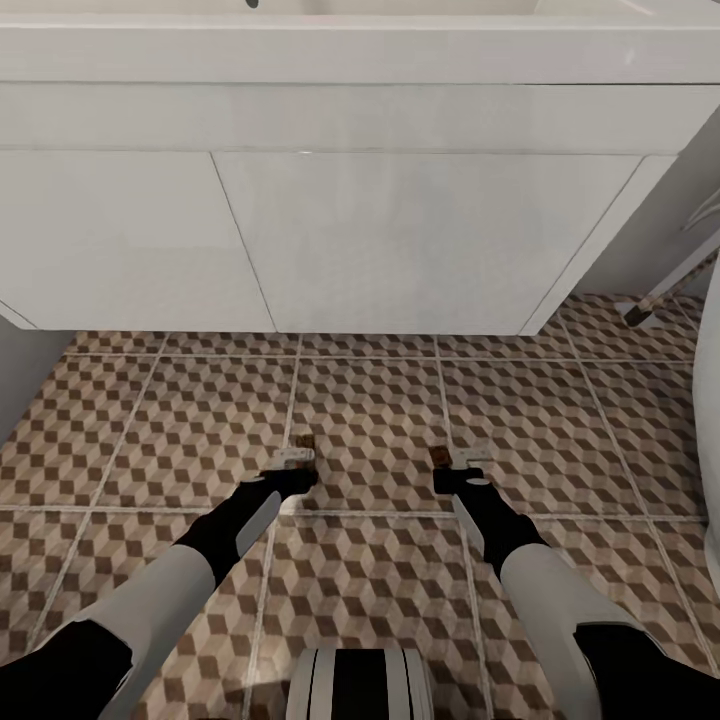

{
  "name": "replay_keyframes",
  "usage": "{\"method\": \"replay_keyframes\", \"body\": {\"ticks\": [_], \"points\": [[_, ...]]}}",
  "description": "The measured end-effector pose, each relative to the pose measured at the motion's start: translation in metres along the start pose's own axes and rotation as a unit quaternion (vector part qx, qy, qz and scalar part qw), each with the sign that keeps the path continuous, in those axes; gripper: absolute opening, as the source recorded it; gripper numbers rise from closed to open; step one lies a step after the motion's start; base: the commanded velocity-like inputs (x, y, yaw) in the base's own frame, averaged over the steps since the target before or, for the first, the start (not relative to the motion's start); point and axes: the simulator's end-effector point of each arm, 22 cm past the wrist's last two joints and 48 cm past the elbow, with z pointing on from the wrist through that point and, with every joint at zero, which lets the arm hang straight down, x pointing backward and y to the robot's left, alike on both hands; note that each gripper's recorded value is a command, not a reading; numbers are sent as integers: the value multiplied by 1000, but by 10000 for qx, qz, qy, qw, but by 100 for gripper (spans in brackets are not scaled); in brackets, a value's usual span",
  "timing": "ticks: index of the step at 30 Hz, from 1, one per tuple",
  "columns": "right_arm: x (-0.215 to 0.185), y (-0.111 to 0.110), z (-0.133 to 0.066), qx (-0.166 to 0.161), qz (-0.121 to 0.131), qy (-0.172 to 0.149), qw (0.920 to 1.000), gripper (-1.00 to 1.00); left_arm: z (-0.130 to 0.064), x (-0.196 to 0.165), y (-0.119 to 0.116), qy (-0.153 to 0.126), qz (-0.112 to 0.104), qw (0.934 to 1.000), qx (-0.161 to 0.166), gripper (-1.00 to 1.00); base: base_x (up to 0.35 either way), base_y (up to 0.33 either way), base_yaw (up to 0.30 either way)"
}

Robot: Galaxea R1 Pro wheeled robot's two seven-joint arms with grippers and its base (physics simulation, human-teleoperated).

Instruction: Take the four mousetraps from the cabinet in the bathroom and place them on the bathroom floor. Make sure all four end up on the same floor surface, and ensure that at least two of them are either under or directly next to the same bathroom sink.

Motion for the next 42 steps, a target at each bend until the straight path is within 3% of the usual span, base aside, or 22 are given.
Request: {"method": "replay_keyframes", "body": {"ticks": [8, 17, 42], "points": [[0, 0, 0, -2, -5, -8, 10000, -100, -4, -14, -1, -154, 21, 9998, -90, -100, 0, 0, 0], [22, 2, 14, -10, -22, 174, 9998, -100, 11, 5, 3, 15, 10, 9999, -119, -100, 0, 0, 0], [22, 2, 14, -2, -25, 171, 9999, -100, 10, 2, 8, -33, -4, 9999, -153, -100, 29, 0, 0]]}}
